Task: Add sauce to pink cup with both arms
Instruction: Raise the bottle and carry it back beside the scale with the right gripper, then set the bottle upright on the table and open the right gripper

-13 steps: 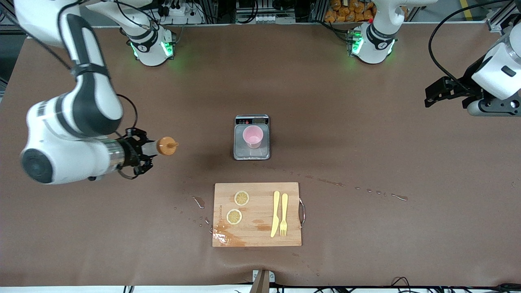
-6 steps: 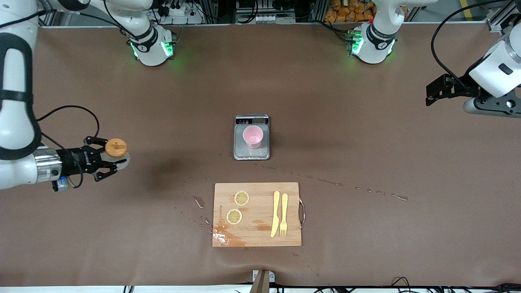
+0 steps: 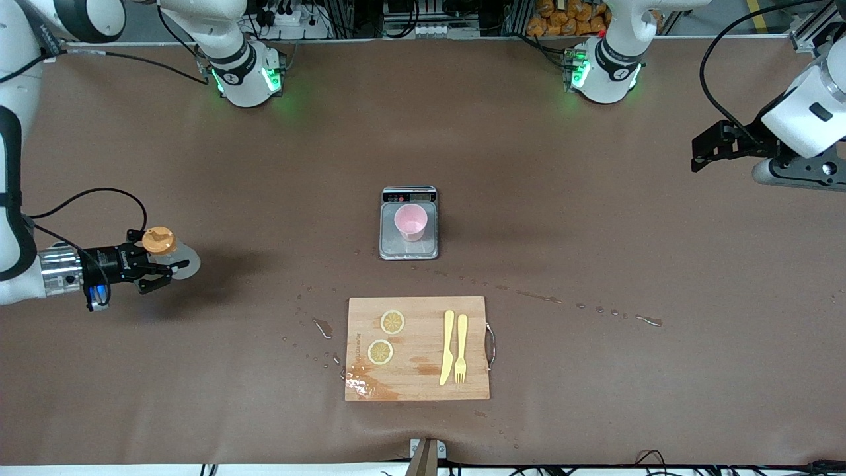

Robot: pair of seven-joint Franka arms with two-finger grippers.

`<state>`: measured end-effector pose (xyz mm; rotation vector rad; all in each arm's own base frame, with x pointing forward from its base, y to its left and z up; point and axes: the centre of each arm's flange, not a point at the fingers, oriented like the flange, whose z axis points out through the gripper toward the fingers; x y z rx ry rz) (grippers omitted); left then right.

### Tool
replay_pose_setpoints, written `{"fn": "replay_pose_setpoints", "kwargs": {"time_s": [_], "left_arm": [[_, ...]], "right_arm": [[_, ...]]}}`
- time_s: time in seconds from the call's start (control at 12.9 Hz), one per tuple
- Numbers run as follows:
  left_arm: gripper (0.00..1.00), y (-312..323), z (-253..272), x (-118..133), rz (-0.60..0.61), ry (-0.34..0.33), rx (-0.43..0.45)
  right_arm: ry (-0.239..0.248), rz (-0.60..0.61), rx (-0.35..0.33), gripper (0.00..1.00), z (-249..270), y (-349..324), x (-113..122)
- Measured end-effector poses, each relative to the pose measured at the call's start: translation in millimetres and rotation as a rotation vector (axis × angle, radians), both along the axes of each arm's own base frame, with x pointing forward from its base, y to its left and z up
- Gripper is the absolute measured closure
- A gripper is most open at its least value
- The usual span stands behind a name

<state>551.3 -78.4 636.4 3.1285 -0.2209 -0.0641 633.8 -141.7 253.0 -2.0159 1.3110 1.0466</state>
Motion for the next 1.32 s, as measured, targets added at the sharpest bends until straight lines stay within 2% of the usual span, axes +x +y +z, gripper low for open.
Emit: {"fn": "replay_pose_setpoints", "kwargs": {"time_s": [0.16, 0.39, 0.7, 0.93, 1.01, 1.09, 1.32], "left_arm": [[0.00, 0.3, 0.0, 0.0, 0.000, 0.000, 0.000], [0.00, 0.4, 0.2, 0.1, 0.001, 0.000, 0.000], [0.00, 1.2, 0.2, 0.1, 0.002, 0.000, 0.000], [0.00, 1.2, 0.7, -0.1, 0.002, -0.001, 0.000], [0.00, 1.1, 0.9, -0.1, 0.002, -0.002, 0.000], [0.00, 1.1, 1.3, -0.2, 0.002, -0.002, 0.000], [0.00, 1.2, 1.5, -0.4, 0.003, -0.003, 0.000]], "right_arm": [[-0.038, 0.003, 0.073, 0.60, -39.3, -28.8, -13.0], [-0.072, -0.003, 0.139, 0.60, -83.4, -62.6, -33.6], [-0.080, -0.039, 0.170, 0.60, -108.9, -94.2, -53.0], [-0.075, -0.047, 0.169, 0.59, -121.2, -94.5, -55.2], [-0.078, -0.051, 0.162, 0.53, -125.4, -94.3, -54.5], [-0.079, -0.051, 0.163, 0.43, -126.4, -92.5, -53.5], [-0.090, -0.047, 0.162, 0.05, -122.2, -90.6, -48.5]]}}
